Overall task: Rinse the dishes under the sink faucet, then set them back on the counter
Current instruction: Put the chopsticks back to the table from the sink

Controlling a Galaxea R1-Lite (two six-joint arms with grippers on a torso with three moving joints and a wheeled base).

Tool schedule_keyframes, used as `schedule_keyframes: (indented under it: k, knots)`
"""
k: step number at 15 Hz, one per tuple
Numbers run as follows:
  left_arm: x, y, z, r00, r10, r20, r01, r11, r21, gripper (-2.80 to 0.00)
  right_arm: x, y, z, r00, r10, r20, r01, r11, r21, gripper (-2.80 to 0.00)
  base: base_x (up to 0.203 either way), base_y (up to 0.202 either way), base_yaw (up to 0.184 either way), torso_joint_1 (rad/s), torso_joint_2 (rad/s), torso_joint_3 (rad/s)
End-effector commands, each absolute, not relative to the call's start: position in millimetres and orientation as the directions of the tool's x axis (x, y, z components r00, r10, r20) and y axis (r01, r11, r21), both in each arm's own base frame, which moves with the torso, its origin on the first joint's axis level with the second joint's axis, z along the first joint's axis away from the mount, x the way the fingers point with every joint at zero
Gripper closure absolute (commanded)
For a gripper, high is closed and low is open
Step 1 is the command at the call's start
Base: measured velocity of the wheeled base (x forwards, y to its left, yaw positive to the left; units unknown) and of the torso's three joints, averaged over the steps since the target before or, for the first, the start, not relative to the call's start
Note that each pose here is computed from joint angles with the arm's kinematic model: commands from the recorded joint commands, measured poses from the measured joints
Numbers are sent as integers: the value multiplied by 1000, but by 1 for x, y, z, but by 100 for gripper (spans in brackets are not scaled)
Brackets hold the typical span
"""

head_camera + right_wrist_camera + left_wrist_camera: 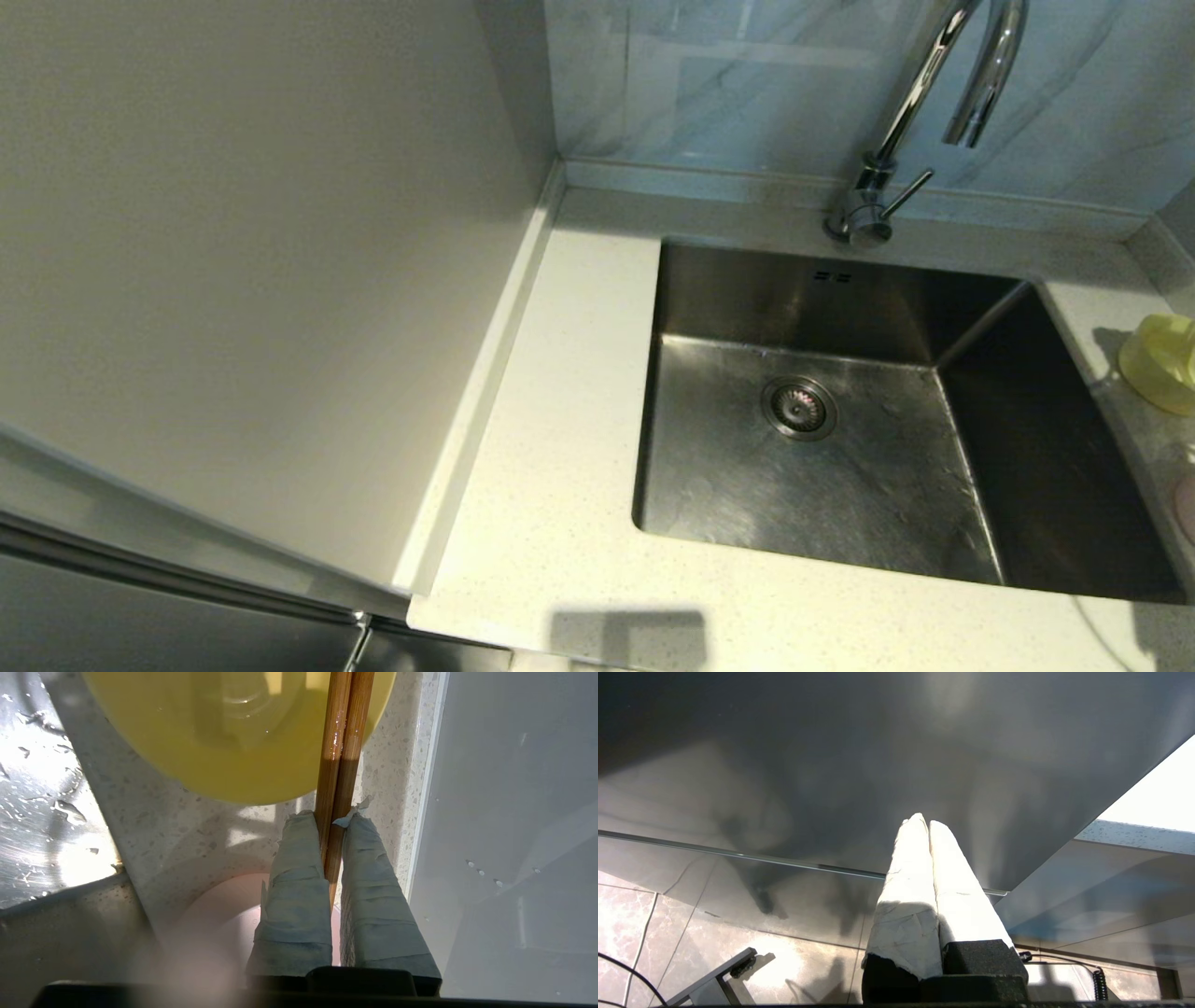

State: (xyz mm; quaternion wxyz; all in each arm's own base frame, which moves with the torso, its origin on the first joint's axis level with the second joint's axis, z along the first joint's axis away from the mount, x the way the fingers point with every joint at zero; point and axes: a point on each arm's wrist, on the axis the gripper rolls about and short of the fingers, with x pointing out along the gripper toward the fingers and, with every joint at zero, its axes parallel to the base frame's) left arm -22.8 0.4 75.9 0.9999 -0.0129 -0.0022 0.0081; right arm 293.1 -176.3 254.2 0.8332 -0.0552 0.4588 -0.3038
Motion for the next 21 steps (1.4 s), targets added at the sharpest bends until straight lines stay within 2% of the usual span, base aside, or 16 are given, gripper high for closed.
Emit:
schedule_keyframes:
  k: [1, 7, 8, 21]
  knots:
    - [-23, 0, 76, 1000, 17, 8, -17, 1000, -26, 0, 292, -176, 252, 385, -552, -740, 447, 813, -374, 0, 0, 0, 0, 0, 0, 0]
    - [-23, 0, 76, 1000, 17, 8, -17, 1000, -26, 0, 290, -174, 245, 370, -541, -755, 429, 820, -378, 0, 0, 0, 0, 0, 0, 0]
    - [-23, 0, 76, 1000, 17, 8, -17, 1000, -26, 0, 291, -175, 246, 373, -542, -753, 431, 820, -377, -280, 0, 0, 0, 0, 0, 0]
    - [-23, 0, 76, 1000, 17, 8, -17, 1000, -26, 0, 289, -174, 249, 383, -543, -748, 433, 820, -374, -280, 0, 0, 0, 0, 0, 0]
